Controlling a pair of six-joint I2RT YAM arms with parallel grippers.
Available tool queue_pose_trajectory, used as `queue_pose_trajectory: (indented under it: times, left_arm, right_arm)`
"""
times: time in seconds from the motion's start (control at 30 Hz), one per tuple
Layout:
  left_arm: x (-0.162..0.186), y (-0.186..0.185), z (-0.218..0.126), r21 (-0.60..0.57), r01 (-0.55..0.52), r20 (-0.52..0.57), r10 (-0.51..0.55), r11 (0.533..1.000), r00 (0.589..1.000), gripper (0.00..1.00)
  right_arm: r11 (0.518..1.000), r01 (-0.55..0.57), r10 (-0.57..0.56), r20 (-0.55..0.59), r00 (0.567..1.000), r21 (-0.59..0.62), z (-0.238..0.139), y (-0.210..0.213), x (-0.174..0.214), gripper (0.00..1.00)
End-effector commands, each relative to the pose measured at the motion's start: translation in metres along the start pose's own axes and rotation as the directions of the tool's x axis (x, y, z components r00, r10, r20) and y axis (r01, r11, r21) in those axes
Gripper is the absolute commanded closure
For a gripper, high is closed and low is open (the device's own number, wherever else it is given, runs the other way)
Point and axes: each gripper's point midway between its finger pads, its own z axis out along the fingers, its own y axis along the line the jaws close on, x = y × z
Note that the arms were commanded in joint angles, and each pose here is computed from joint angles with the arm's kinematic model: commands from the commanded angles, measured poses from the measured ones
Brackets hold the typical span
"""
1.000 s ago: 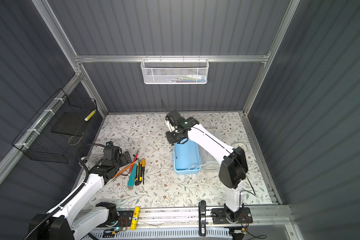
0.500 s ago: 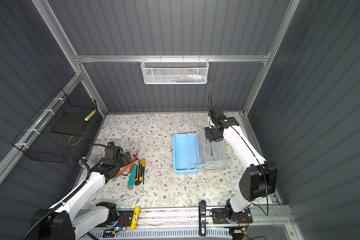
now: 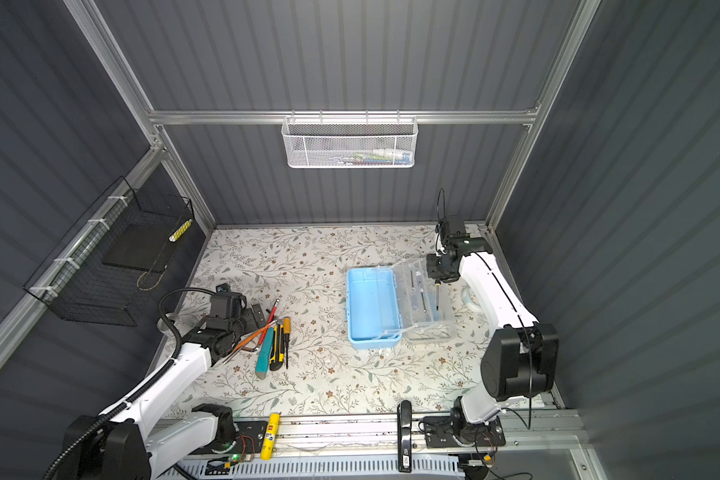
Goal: Pack the tool kit
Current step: 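Carry the black-yellow screwdriver over the clear lid and release it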
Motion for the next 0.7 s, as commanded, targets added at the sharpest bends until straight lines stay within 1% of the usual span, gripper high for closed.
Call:
queue_pose_trajectory:
  times: [0.0,0.2,0.3,0.4,0.53,0.67]
  left_arm:
    - [-0.007,-0.002,-0.001,0.003,0.005,0.007,-0.005,1.0,1.0,0.01]
    - [-0.007,-0.002,-0.002,0.006,0.005,0.01,-0.005,1.0,1.0,0.01]
    - [-0.007,-0.002,-0.001,0.005,0.005,0.008,-0.005,1.0,1.0,0.0]
    - [-0.007,-0.002,-0.001,0.007,0.005,0.005,-0.005,1.0,1.0,0.01]
    - [-0.008,-0.002,-0.003,0.007,0.009,0.012,-0.009,1.0,1.0,0.0]
    - [-0.008,-0.001,-0.004,0.008,0.01,0.018,-0.01,1.0,1.0,0.01]
  right_arm:
    - [0.999,0.03,-0.029,-0.046,0.999,0.016,0.014,-0.002,0.006,1.0]
    - [1.0,0.028,-0.027,-0.053,0.998,0.009,0.025,-0.001,0.005,1.0]
    - [0.999,0.015,-0.016,-0.04,0.999,-0.029,0.03,0.006,0.004,0.96]
    - [0.998,-0.001,-0.002,-0.057,0.998,-0.061,0.038,0.013,0.007,0.87]
    - [0.998,-0.01,0.005,-0.068,0.998,-0.068,0.044,0.015,0.01,0.7]
    - [0.998,-0.013,0.009,-0.07,0.998,-0.056,0.043,0.013,0.013,0.6]
